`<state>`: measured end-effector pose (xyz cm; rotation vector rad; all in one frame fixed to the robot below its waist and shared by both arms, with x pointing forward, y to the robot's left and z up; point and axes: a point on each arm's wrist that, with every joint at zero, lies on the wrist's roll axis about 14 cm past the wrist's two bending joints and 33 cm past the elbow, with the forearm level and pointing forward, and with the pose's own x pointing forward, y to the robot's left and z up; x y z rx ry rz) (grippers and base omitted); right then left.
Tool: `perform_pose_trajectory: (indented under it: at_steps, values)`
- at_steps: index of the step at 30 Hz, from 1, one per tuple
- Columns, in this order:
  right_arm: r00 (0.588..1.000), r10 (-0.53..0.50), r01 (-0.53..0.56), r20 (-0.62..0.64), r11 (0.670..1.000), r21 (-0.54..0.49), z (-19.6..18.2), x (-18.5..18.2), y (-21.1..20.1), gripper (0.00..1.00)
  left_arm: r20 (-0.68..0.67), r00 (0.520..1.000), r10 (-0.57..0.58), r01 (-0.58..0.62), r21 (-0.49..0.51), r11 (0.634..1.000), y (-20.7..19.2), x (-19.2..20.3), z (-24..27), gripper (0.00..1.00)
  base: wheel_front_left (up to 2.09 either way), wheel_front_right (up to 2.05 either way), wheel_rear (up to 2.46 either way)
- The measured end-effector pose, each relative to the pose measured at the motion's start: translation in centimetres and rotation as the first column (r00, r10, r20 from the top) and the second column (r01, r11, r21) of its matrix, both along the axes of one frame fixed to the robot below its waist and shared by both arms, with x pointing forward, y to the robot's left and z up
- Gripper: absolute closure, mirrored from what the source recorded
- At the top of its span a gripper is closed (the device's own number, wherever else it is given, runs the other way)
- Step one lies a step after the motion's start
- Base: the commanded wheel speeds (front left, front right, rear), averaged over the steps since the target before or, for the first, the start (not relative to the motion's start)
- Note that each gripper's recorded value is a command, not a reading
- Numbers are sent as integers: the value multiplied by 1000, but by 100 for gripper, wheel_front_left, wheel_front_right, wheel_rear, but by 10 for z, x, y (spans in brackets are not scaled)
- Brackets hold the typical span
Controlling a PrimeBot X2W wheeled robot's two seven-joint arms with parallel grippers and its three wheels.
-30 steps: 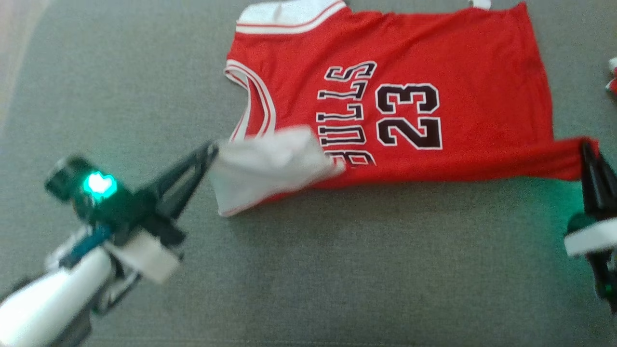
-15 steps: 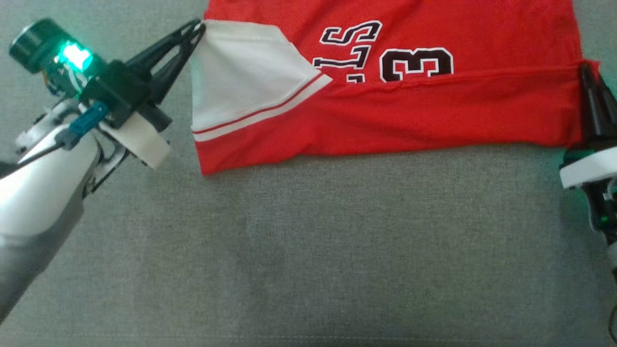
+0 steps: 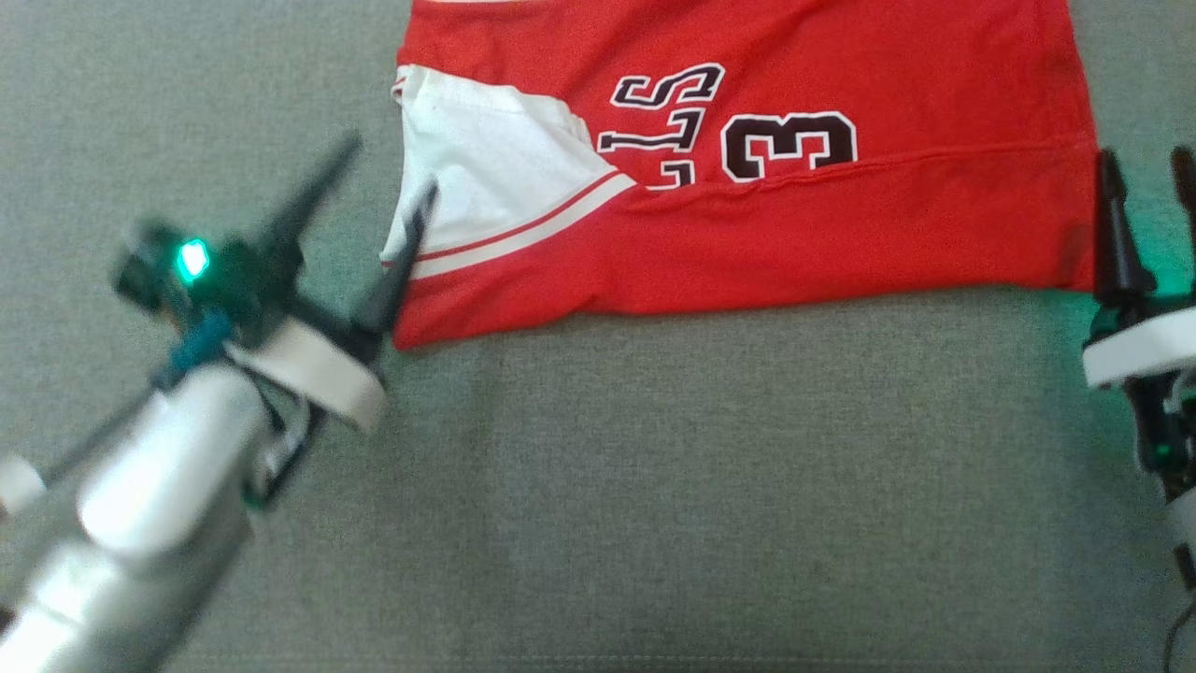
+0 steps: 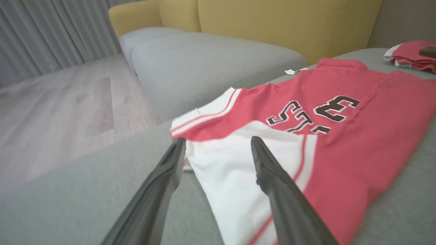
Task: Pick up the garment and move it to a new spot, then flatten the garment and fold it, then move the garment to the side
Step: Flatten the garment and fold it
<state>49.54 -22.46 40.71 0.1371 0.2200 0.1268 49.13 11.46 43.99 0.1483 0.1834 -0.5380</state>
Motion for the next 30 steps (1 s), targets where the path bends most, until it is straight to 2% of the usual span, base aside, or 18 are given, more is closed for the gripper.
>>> perform_pose_trajectory:
  at_steps: [6, 11, 14, 16, 17, 18, 19, 25, 26, 28, 29, 30]
  values:
    - [1000, -15, 15, -14, 1000, 16, -2, -14, 2, 0, -202, 973, 113, -142, -135, 981, -4, -49, -40, 0, 0, 0, 0]
    - [1000, -24, 24, -6, 1000, 13, 2, -17, -2, 0, -343, 915, 210, -260, -107, 960, 10, -63, -68, 0, 0, 0, 0]
    - [1000, -29, 29, -8, 1000, 12, 2, -18, -4, 0, -430, 880, 202, -266, -95, 959, 5, -73, -81, 0, 0, 0, 0]
    - [999, -31, 32, -14, 999, 11, 0, -19, -5, 0, -453, 874, 177, -249, -105, 963, 0, -75, -82, 0, 0, 0, 0]
    - [999, -32, 33, -20, 999, 10, -2, -20, -5, 0, -461, 872, 166, -243, -112, 964, -2, -76, -82, 15, 0, 0, 0]
    - [999, -34, 34, -29, 999, 9, -5, -21, -5, 0, -466, 871, 155, -236, -120, 964, -4, -77, -81, 62, 0, 0, 0]
    - [999, -35, 35, -41, 999, 10, -8, -22, -5, 0, -469, 871, 143, -227, -127, 966, -6, -78, -81, 100, 0, 0, 0]
    - [989, -19, 17, -146, 1000, -14, -37, -38, -1, 0, -454, 882, 127, -204, -125, 971, -8, -81, -76, 100, 0, 0, 0]
    - [986, -12, 9, -166, 1000, -19, -43, -42, 1, 5, -451, 883, 127, -202, -124, 971, -7, -81, -75, 100, 0, 0, 0]
    - [980, -3, -2, -199, 1000, -29, -51, -48, 3, 79, -445, 887, 123, -194, -117, 974, -6, -83, -73, 100, 0, 0, 0]
    - [979, -6, 0, -203, 999, -32, -52, -47, 3, 100, -438, 890, 122, -187, -109, 976, -5, -83, -72, 100, 0, 0, 0]
    - [978, -3, -6, -208, 999, -40, -52, -45, 3, 100, -435, 892, 123, -187, -107, 976, -4, -83, -71, 100, 0, 0, 0]
